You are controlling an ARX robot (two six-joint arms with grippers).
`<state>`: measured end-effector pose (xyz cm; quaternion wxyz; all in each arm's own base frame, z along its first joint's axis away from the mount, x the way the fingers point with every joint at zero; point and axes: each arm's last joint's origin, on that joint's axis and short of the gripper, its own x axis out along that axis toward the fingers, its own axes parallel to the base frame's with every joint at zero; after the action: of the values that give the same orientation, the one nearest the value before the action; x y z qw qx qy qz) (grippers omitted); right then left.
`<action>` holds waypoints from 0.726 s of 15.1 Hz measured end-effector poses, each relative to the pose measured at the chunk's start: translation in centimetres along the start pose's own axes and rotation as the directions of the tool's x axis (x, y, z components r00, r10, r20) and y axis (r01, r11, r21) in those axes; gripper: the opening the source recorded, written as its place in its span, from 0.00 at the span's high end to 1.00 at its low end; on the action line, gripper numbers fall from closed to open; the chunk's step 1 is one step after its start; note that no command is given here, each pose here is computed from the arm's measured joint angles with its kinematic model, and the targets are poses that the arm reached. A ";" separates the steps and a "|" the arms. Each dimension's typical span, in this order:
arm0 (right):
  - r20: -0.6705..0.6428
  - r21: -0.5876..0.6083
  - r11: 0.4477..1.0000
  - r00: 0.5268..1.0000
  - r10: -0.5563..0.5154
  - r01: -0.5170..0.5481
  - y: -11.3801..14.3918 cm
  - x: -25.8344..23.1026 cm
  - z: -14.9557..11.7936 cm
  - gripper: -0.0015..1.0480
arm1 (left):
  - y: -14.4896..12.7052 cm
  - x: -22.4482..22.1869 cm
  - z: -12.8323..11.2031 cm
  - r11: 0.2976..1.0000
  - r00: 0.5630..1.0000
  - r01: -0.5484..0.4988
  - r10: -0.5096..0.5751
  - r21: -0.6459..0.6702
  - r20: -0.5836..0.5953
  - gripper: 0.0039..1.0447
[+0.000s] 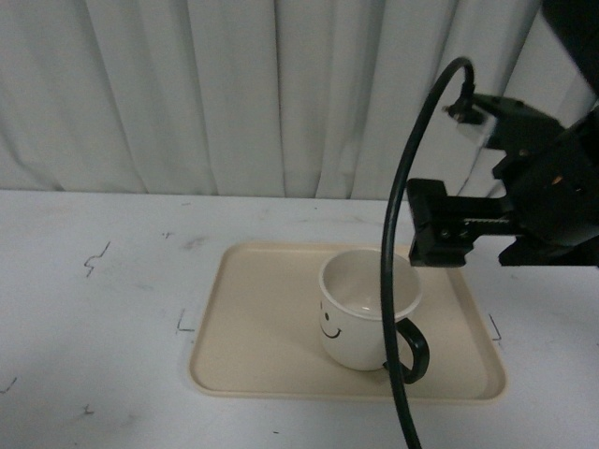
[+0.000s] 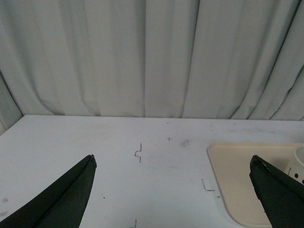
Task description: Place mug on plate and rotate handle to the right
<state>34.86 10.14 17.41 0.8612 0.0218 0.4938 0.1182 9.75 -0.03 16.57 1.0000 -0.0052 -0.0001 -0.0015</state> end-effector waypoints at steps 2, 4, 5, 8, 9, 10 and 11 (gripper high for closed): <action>-0.030 0.028 0.999 0.999 -0.018 0.018 1.2 2.5 0.3 0.06 | 0.0 0.0 0.0 1.000 1.000 0.000 0.000 0.000 0.000 0.06; -0.038 0.058 0.998 0.999 -0.029 0.032 1.7 3.9 0.5 0.06 | 0.0 0.0 0.0 1.000 1.000 0.000 0.000 0.000 0.000 0.06; -0.055 0.072 0.997 0.998 -0.035 0.039 2.0 4.7 0.2 0.06 | 0.0 0.0 0.0 1.000 1.000 0.000 0.000 0.000 0.000 0.06; -0.101 0.120 0.991 0.994 -0.051 0.063 2.3 5.9 -0.6 0.14 | 0.0 0.0 0.0 1.000 1.000 0.000 0.000 0.000 0.000 0.06; -0.098 0.129 0.990 0.994 -0.051 0.064 2.3 5.8 -0.5 0.22 | 0.0 0.0 0.0 1.000 1.000 0.000 0.000 0.000 0.000 0.06; -0.095 0.140 0.988 0.994 -0.053 0.066 2.3 5.8 -0.3 0.33 | 0.0 0.0 0.0 1.000 1.000 0.000 0.000 0.000 0.000 0.06; -0.097 0.145 0.987 0.993 -0.061 0.075 2.3 5.9 -0.2 0.45 | 0.0 0.0 0.0 1.000 1.000 0.000 0.000 0.000 0.000 0.06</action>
<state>37.11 13.72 12.68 0.8369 0.0634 0.5411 0.0527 9.75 -0.03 16.57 1.0000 -0.0052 -0.0001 -0.0015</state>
